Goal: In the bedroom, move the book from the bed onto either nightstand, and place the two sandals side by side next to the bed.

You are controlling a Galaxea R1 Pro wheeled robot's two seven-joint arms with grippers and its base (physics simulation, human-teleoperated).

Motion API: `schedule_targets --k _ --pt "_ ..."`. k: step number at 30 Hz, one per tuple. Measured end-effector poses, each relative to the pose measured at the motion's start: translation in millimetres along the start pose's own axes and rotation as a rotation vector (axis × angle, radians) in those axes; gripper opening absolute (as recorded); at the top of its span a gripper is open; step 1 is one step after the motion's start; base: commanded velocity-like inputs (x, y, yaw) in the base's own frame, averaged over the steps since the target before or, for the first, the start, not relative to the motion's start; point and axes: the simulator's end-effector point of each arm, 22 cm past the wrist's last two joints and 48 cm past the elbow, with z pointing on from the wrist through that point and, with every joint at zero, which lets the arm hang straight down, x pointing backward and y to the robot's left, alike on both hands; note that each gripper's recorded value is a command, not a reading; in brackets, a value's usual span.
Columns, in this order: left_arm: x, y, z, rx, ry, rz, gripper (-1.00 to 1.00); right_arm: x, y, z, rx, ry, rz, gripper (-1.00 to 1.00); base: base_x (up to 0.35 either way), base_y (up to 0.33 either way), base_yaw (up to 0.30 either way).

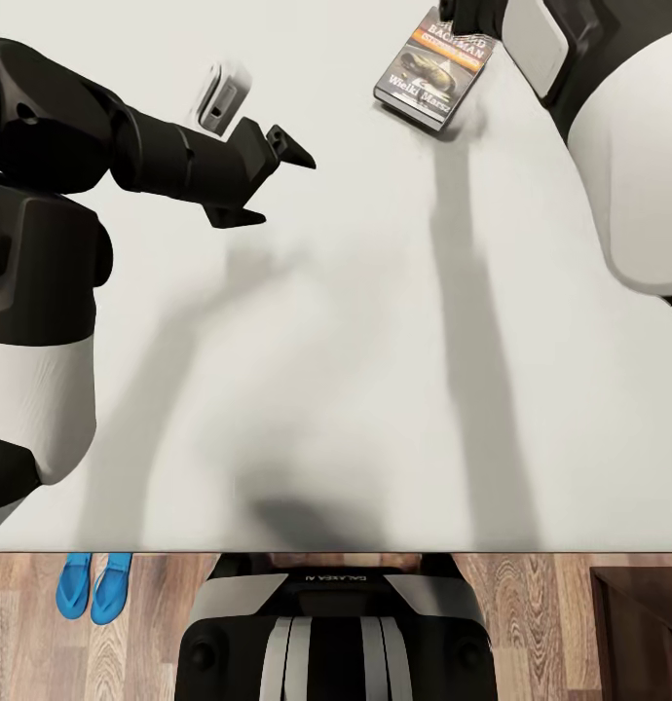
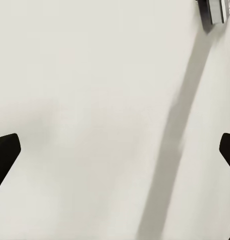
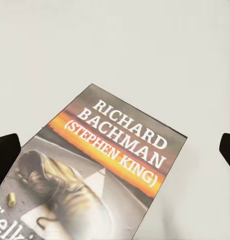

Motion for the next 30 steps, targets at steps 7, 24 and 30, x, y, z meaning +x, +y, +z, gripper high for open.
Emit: schedule_targets --k 7,24,30 --pt "-1 0 -0.5 0.000 -0.001 -0.002 1.00 -3 0 -0.7 -0.001 -0.005 0.000 1.00 0.130 0.000 0.000" --pt "0 0 -0.1 0.000 -0.001 0.000 1.00 1 8 -0.2 -0.009 -0.004 -0.013 1.00 0.050 0.000 0.000" --pt "0 0 -0.1 0.000 -0.001 0.000 1.00 2 10 -0.4 -0.011 0.001 -0.018 1.00 0.003 0.000 0.000"
